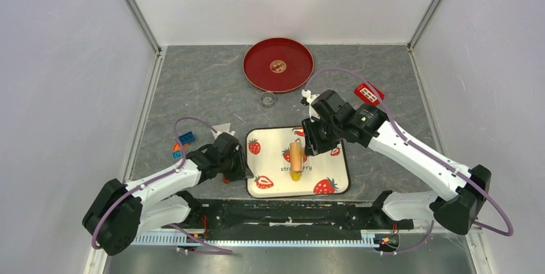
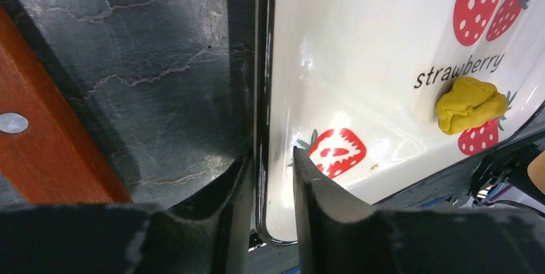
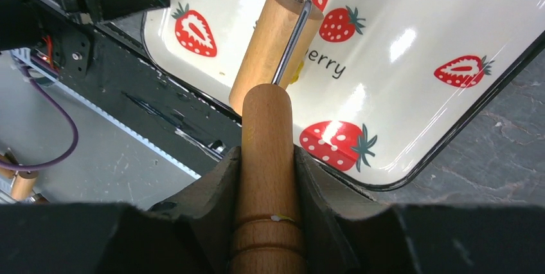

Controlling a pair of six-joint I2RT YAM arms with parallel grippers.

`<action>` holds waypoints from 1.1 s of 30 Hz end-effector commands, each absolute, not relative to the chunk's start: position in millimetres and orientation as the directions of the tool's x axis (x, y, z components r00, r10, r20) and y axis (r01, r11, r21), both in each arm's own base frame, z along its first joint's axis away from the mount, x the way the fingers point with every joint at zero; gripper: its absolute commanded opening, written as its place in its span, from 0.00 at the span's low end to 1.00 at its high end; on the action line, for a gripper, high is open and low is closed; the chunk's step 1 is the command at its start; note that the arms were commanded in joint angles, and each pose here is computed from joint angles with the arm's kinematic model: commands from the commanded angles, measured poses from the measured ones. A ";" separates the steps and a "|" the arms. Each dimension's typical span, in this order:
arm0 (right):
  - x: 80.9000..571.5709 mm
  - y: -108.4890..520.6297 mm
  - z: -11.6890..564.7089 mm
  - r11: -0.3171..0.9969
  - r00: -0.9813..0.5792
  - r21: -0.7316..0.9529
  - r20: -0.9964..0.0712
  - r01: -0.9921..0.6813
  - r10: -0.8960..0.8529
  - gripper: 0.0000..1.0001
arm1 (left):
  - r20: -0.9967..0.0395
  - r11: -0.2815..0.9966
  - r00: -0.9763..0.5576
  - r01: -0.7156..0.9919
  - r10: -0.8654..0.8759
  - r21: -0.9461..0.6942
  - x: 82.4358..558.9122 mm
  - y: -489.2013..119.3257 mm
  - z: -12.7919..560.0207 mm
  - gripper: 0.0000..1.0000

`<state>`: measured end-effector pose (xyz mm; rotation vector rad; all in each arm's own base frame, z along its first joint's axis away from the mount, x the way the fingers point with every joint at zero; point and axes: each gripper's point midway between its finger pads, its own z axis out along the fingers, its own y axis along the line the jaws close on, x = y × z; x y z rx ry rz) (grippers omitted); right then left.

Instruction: Roll out the dumpling wrappers from the dough

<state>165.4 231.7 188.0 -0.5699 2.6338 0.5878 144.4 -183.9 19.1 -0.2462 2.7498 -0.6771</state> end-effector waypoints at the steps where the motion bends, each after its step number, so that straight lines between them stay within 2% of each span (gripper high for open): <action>1: 168.2 235.4 198.4 0.815 -0.830 0.308 -0.449 -0.490 -0.330 0.00 | -0.257 0.880 -0.929 -0.125 -0.265 -0.459 149.2 -179.3 12.3 0.32; 10: 170.0 240.9 193.3 0.818 -0.829 0.278 -0.421 -0.504 -0.368 0.00 | -0.251 0.886 -0.934 -0.121 -0.254 -0.447 148.7 -178.9 10.0 0.14; 16: 157.2 251.2 180.9 0.794 -0.807 0.247 -0.391 -0.556 -0.443 0.00 | -0.253 0.887 -0.934 -0.120 -0.253 -0.447 148.9 -178.7 10.1 0.11; 22: 157.5 243.7 162.4 0.815 -0.808 0.183 -0.361 -0.551 -0.465 0.00 | -0.254 0.886 -0.933 -0.119 -0.254 -0.447 148.9 -178.7 10.5 0.04; 33: 201.6 207.3 143.2 0.882 -0.797 -0.101 -0.392 -0.460 -0.460 0.00 | -0.255 0.886 -0.933 -0.119 -0.254 -0.447 148.7 -178.4 9.7 0.02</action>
